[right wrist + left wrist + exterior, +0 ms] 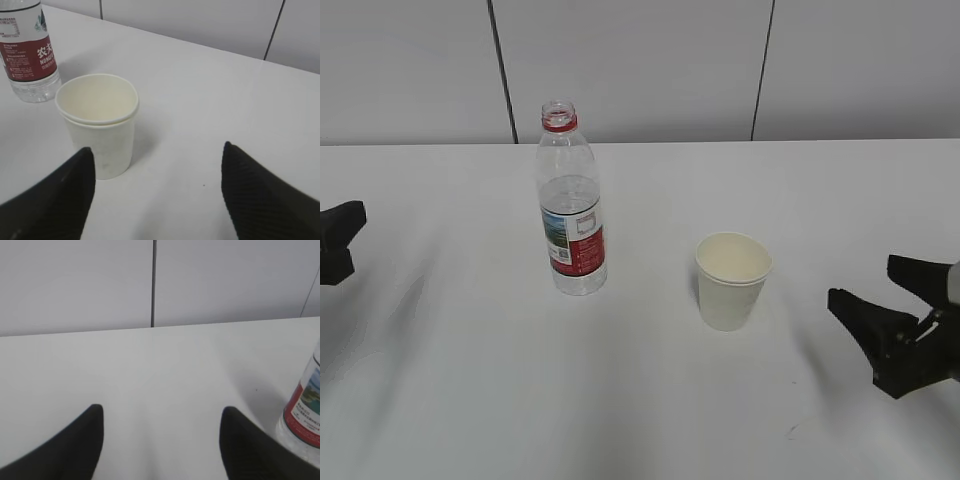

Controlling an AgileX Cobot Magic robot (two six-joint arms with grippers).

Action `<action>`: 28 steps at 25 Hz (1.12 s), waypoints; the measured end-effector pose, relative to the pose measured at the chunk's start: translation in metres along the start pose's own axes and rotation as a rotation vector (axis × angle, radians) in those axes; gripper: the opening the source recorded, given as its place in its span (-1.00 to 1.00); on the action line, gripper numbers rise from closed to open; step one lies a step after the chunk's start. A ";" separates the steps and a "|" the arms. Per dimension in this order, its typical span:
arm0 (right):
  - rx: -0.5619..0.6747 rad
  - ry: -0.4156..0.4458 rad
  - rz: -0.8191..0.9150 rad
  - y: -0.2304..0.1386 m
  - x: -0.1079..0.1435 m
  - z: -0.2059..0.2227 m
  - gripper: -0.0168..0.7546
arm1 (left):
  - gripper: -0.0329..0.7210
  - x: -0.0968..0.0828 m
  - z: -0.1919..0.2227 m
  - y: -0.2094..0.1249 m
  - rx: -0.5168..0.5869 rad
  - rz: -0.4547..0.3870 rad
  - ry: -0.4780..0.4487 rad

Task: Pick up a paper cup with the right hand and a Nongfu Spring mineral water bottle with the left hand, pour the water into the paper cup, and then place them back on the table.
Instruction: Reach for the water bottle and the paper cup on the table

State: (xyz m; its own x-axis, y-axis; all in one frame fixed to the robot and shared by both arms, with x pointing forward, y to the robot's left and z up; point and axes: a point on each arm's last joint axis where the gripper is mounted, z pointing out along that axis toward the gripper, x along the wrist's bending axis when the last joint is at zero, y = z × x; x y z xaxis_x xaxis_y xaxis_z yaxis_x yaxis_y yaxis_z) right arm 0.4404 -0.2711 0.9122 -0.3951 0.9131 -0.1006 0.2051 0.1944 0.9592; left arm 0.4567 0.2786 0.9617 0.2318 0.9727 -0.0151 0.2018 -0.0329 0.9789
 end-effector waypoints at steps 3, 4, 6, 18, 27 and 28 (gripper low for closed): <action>0.009 0.008 0.004 -0.002 0.000 0.002 0.55 | 0.26 0.000 0.005 0.000 0.013 0.004 -0.017; 0.011 0.011 0.003 -0.003 0.001 0.002 0.55 | 0.26 -0.001 0.006 0.001 0.013 0.011 -0.024; 0.013 0.015 0.001 -0.003 0.001 0.002 0.55 | 0.26 -0.002 0.008 0.002 0.014 0.022 -0.040; 0.019 0.069 -0.006 -0.004 0.006 0.001 0.55 | 0.22 -0.020 0.017 -0.001 0.063 0.096 -0.171; 0.021 0.101 0.035 -0.004 0.009 0.001 0.55 | 0.22 -0.025 0.021 -0.010 0.111 0.097 -0.195; 0.022 0.103 0.034 -0.004 0.009 0.002 0.55 | 0.22 -0.025 0.021 -0.010 0.112 0.097 -0.195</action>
State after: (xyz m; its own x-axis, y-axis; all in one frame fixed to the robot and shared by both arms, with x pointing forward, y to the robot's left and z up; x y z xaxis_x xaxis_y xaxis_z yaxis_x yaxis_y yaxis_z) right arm 0.4377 -0.2632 0.9074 -0.4776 0.8777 -0.0388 0.2388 0.1722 0.9557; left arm 0.4690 0.2501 0.9480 0.4320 0.9014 0.0285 0.2715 -0.1601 0.9490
